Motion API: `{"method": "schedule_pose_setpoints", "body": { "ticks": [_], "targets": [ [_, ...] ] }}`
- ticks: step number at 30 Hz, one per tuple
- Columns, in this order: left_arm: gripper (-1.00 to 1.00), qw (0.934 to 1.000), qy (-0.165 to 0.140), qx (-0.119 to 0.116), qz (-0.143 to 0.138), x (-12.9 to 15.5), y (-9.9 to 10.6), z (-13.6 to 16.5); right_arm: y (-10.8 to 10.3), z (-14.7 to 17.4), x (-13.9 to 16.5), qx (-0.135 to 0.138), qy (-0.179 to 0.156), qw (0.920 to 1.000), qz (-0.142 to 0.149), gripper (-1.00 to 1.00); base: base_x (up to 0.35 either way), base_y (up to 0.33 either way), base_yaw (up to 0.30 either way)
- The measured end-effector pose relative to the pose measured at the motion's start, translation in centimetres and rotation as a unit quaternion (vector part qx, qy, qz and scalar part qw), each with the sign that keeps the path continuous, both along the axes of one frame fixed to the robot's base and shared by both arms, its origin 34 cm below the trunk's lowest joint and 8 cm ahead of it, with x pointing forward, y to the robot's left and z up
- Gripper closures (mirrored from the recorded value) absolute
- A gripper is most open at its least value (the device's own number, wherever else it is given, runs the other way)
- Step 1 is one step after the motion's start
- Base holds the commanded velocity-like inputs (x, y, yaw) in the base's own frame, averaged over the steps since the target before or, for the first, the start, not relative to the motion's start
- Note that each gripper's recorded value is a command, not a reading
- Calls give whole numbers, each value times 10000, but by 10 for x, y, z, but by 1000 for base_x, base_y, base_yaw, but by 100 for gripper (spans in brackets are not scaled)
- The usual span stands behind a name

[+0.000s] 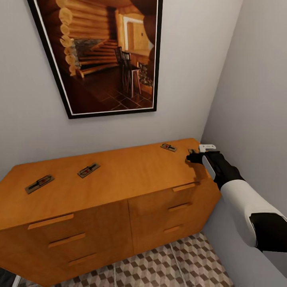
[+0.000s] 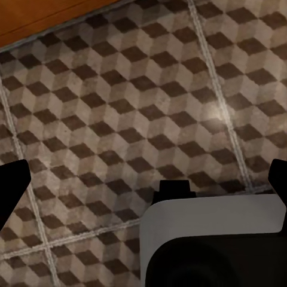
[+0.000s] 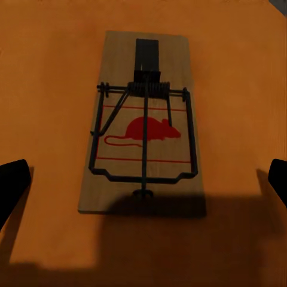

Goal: Take the four mousetraps from the cabinet in the bathroom and place them on the bathroom floor. Make sure all four end up on the same floor surface, and ensure that at least two of them are either under or directly next to the same bathroom sink.

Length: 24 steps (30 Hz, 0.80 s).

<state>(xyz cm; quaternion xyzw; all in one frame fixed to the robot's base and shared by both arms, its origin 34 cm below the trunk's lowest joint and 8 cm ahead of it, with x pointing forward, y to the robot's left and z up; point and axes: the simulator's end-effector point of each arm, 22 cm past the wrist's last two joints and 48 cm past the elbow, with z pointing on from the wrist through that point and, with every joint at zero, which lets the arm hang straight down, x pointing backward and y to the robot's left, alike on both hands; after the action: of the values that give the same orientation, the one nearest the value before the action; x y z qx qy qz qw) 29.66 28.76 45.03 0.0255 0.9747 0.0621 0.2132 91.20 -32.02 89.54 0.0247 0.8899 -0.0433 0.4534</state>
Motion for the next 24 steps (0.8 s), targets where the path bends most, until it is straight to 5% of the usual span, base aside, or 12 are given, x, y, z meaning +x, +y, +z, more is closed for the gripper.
{"method": "schedule_pose_setpoints", "body": {
  "ticks": [20, 21, 24],
  "targets": [
    [-100, 10000, 2, 0, -2, 0, 0, 0, 0, 2, 2, -6, -87, 10000, 2, -100, 0, 0, 0],
    [-100, 10000, 2, 0, -1, 0, 0, 0, 0, 2, 2, -6, -87, 10000, 2, 100, 0, 0, 0],
    [-100, 10000, 2, 0, -1, 0, 0, 0, 0, 2, 2, -10, -87, 10000, 7, 100, 0, 0, 0]
  ]
}}
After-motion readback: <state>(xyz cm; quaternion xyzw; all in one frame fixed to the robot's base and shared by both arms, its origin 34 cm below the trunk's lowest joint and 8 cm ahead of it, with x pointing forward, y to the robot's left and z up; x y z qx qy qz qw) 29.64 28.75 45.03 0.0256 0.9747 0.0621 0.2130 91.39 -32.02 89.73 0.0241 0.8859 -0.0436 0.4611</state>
